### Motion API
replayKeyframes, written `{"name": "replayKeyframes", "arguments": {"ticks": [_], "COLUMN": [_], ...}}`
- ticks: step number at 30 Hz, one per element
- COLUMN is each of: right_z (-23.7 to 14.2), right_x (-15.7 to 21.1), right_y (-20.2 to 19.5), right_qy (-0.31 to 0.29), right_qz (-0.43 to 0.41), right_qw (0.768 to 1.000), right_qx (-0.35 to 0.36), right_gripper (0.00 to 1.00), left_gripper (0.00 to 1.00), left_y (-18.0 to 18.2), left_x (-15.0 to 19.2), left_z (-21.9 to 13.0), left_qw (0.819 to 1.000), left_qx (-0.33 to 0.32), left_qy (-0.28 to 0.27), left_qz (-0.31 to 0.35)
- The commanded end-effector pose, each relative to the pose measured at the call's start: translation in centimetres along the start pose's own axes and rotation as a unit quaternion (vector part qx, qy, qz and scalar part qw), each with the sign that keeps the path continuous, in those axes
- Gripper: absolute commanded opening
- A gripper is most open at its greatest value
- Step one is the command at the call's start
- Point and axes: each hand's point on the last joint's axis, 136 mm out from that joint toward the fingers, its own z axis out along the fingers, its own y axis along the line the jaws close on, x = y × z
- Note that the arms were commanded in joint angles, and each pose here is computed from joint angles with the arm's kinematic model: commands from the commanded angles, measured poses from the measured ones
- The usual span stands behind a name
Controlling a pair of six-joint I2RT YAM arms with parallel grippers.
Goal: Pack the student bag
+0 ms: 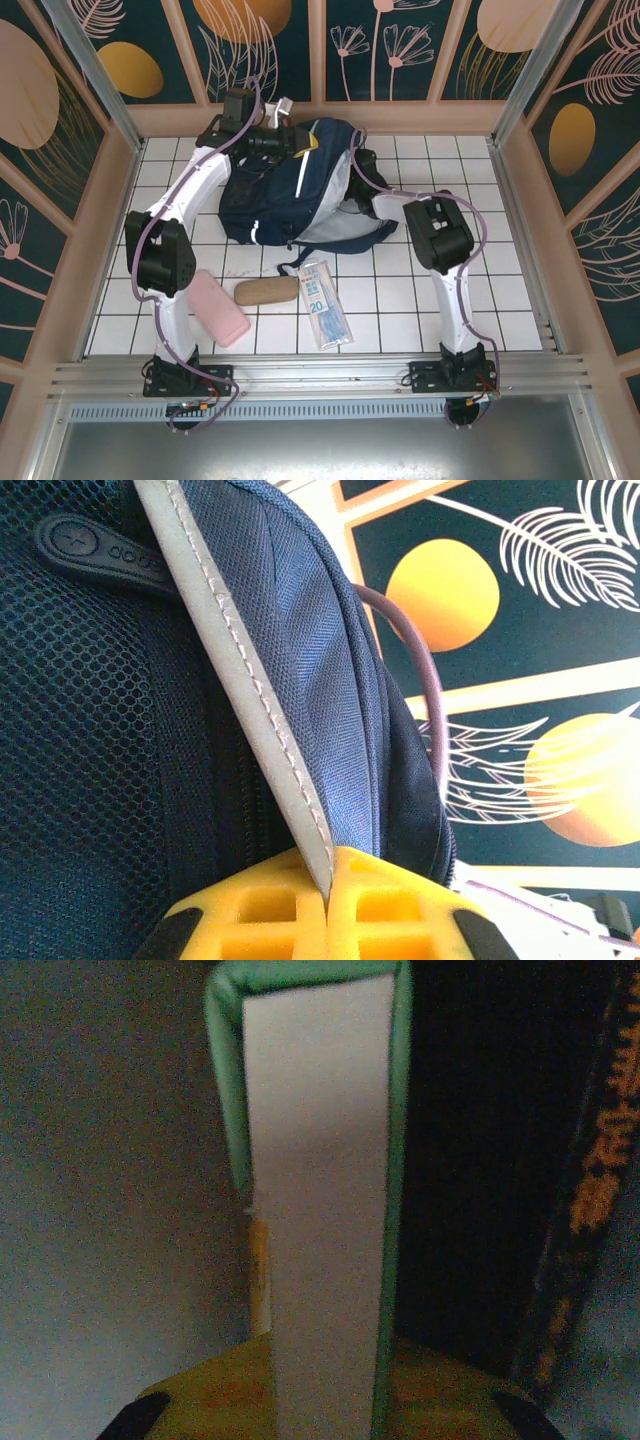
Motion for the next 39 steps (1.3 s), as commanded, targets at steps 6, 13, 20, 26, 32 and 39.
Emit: {"name": "replayKeyframes", "arguments": {"ticks": [6,13,20,26,32,39], "right_z": [0.8,-2.3,-4.3,-8.1,-13.6,-18.9], "right_x": [-0.9,-1.8,-1.6,-2.1,-1.5,2.9], "right_y": [4.5,4.9,4.2,3.4,4.2,5.3], "right_qy": [-0.052,-0.059,-0.054,-0.076,-0.127,-0.152], "right_qz": [-0.086,-0.121,-0.14,-0.137,-0.152,-0.174], "right_qw": [0.995,0.989,0.983,0.98,0.968,0.957], "right_qx": [0.019,0.064,0.102,0.124,0.155,0.177], "right_gripper": [0.68,0.87,0.94,0.95,0.89,0.85], "left_gripper": [0.0,0.0,0.0,0.0,0.0,0.4], "left_y": [-7.3,-6.4,-5.2,-4.2,0.5,3.5], "left_x": [-1.7,-3.1,-4.1,-4.9,-6.4,-6.0], "left_z": [-4.2,-4.9,-5.5,-5.6,-4.4,-1.9], "left_qw": [0.992,0.993,0.993,0.994,0.995,0.99], "left_qx": [0.08,0.078,0.071,0.06,-0.011,-0.086], "left_qy": [-0.037,-0.055,-0.068,-0.08,-0.101,-0.101], "left_qz": [0.085,0.072,0.06,0.049,0.024,0.055]}}
